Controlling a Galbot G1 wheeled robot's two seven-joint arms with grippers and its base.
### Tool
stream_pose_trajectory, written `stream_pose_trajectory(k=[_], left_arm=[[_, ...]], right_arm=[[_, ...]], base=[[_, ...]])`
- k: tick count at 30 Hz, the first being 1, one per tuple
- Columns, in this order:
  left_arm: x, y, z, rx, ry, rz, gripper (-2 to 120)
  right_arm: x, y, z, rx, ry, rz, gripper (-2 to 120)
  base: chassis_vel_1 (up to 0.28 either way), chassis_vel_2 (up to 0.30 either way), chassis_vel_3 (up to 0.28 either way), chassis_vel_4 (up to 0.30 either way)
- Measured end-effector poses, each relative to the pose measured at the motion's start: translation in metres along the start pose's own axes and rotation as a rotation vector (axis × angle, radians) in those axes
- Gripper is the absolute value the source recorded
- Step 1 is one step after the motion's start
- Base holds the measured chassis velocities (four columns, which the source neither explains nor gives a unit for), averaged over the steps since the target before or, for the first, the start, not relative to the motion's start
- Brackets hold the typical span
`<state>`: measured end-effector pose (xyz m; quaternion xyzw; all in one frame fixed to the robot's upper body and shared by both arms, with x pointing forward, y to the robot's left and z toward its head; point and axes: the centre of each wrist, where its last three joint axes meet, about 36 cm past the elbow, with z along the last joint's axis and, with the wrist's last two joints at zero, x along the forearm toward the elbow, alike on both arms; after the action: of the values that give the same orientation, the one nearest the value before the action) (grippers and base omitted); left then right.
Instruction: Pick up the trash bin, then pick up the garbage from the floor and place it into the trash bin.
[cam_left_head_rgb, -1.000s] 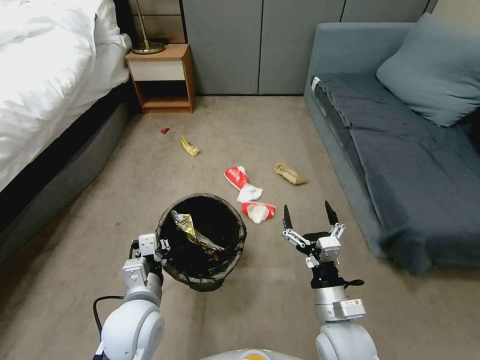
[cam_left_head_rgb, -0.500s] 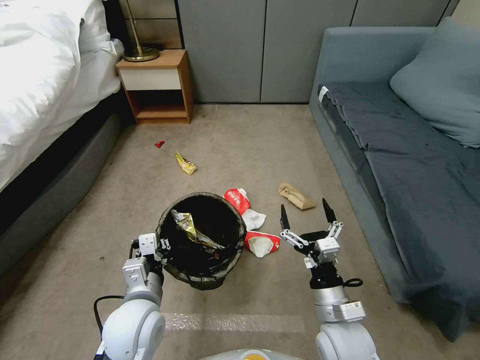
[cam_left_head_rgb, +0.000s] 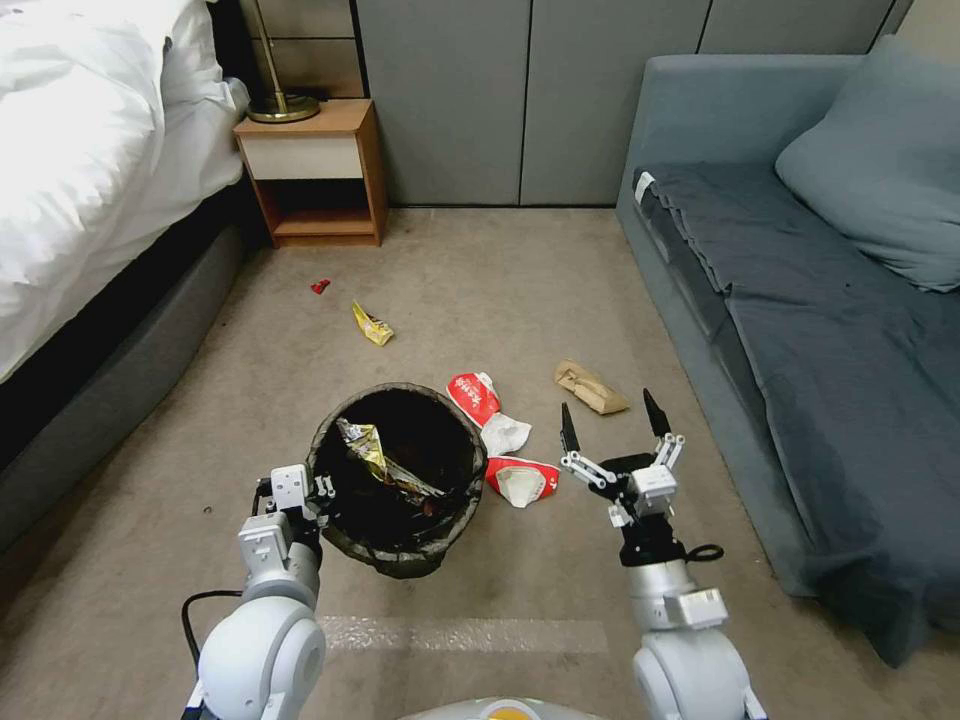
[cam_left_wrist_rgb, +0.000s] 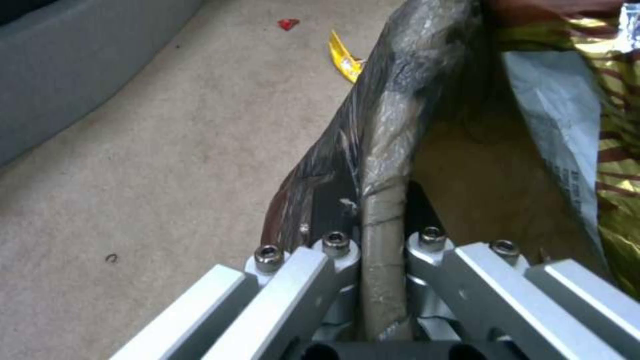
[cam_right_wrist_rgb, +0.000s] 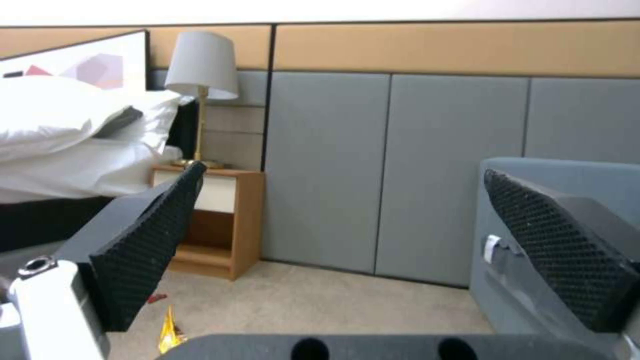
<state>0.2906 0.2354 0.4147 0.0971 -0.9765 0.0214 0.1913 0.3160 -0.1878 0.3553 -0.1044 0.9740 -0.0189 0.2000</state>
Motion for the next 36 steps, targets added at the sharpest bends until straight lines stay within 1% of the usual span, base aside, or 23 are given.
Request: stream_pose_trajectory(k=[1,2,4,5,8,9,10,12,13,15,17,19,21,24,25,28,29,32,33,35,36], left_arm=[[0.0,0.001,-0.001,-0.001,0.004,0.001,0],[0.0,0.001,-0.001,-0.001,0.004,0.001,0],[-0.002,0.003,-0.003,-0.008,0.004,0.002,0],[-0.002,0.003,-0.003,-0.008,0.004,0.002,0],[-0.002,0.005,-0.004,-0.011,0.003,-0.002,0],[-0.002,0.005,-0.004,-0.011,0.003,-0.002,0],[-0.002,0.005,-0.004,-0.011,0.003,-0.003,0],[-0.001,0.005,-0.003,-0.01,0.005,-0.004,0],[-0.001,0.005,-0.003,-0.01,0.005,-0.004,0],[-0.001,0.005,-0.003,-0.007,0.004,-0.006,0],[-0.001,0.005,-0.003,-0.007,0.004,-0.006,0],[-0.002,0.003,-0.002,-0.003,0.006,-0.008,0],[-0.002,0.003,-0.002,-0.002,0.007,-0.007,0],[-0.004,0.0,0.0,-0.004,0.009,-0.004,0],[-0.004,0.0,0.0,-0.004,0.009,-0.004,0],[-0.004,-0.001,0.0,-0.007,0.012,-0.001,0],[-0.004,-0.001,0.0,-0.007,0.012,-0.001,0],[-0.003,-0.001,0.001,-0.011,0.016,-0.003,0],[-0.003,-0.001,0.001,-0.011,0.016,-0.003,0],[-0.002,-0.001,0.003,-0.014,0.02,-0.004,0],[-0.002,-0.001,0.003,-0.014,0.02,-0.004,0]], right_arm=[[-0.007,-0.005,0.002,0.0,0.006,-0.012,100],[-0.007,-0.005,0.002,0.0,0.006,-0.012,100],[-0.022,-0.014,0.009,-0.001,0.041,-0.053,100],[-0.022,-0.014,0.009,-0.001,0.041,-0.053,100],[-0.041,-0.025,0.027,0.002,0.113,-0.158,100],[-0.041,-0.025,0.027,0.002,0.113,-0.158,100],[-0.045,-0.029,0.033,0.003,0.138,-0.203,100],[-0.055,-0.043,0.047,0.02,0.208,-0.333,100],[-0.055,-0.043,0.047,0.02,0.208,-0.333,100],[-0.062,-0.058,0.06,0.049,0.264,-0.438,100],[-0.063,-0.061,0.063,0.055,0.275,-0.457,100],[-0.064,-0.078,0.087,0.092,0.354,-0.576,100],[-0.063,-0.08,0.093,0.095,0.369,-0.596,100],[-0.057,-0.093,0.125,0.111,0.444,-0.727,100],[-0.057,-0.093,0.125,0.111,0.444,-0.727,100],[-0.05,-0.101,0.154,0.109,0.508,-0.822,100],[-0.05,-0.101,0.154,0.109,0.508,-0.822,100],[-0.045,-0.101,0.183,0.094,0.557,-0.856,100],[-0.045,-0.101,0.183,0.094,0.557,-0.856,100],[-0.044,-0.098,0.202,0.08,0.586,-0.857,100],[-0.044,-0.098,0.202,0.08,0.586,-0.857,100]], base=[[0.0,0.0,0.0,0.0],[0.0,0.0,0.0,0.0],[0.0,0.0,0.0,0.0],[0.0,0.0,0.0,0.0],[0.0,0.0,0.0,0.0],[0.0,0.0,0.0,0.0],[0.0,0.0,0.0,0.0],[0.0,0.0,0.0,0.0],[0.0,0.0,0.0,0.0],[0.0,0.0,0.0,0.0],[0.0,0.0,0.0,0.0],[0.0,0.0,0.0,0.0],[0.0,0.0,0.0,0.0],[0.0,0.0,0.0,0.0],[0.0,0.0,0.0,0.0],[0.0,0.0,0.0,0.0],[0.0,0.0,0.0,0.0],[0.0,0.0,0.0,0.0],[0.0,0.0,0.0,0.0],[0.0,0.0,0.0,0.0],[0.0,0.0,0.0,0.0]])
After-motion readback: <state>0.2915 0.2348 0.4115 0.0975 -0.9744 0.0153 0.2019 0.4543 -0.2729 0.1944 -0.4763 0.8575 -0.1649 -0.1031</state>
